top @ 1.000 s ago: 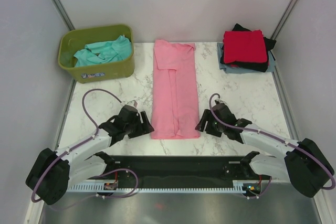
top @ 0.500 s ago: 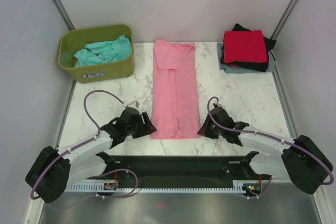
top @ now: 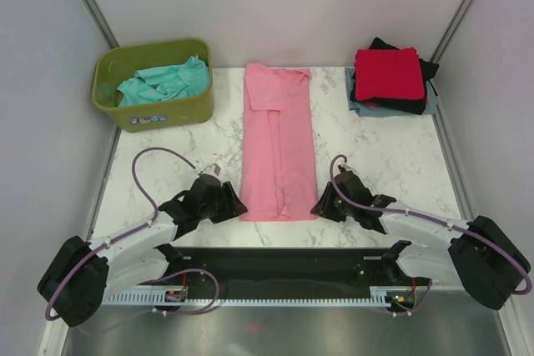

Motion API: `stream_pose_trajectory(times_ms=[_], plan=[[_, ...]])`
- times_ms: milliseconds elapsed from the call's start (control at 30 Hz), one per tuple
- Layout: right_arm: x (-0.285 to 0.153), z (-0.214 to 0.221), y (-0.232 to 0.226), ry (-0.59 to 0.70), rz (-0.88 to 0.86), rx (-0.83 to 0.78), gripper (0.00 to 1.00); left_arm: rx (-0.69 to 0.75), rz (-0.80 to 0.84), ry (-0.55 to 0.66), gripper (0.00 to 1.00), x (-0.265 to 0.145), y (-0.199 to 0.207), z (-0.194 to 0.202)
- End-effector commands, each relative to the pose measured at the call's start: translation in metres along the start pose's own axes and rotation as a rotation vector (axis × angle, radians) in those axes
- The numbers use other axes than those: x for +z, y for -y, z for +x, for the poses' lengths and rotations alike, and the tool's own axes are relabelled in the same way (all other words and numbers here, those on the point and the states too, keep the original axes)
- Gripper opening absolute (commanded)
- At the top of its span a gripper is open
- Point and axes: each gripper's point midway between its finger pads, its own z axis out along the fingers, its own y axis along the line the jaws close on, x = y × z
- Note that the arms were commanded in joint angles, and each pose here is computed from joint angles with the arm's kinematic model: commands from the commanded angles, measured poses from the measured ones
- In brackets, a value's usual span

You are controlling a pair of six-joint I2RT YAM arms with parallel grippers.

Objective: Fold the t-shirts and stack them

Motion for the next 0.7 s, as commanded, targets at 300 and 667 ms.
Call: stream_pose_trajectory(times_ms=[300,667], plan=[[0.005,0.008,0.007,-0.016,0.008,0.0,0.18,-0.02,-0.034,-0.009,0.37,0.008,-0.007,0.006],[0.004,0.012,0.01,-0.023,0.001,-0.025,0.0,0.046,-0.012,-0.004,0.02,0.002,0.007,0.006]])
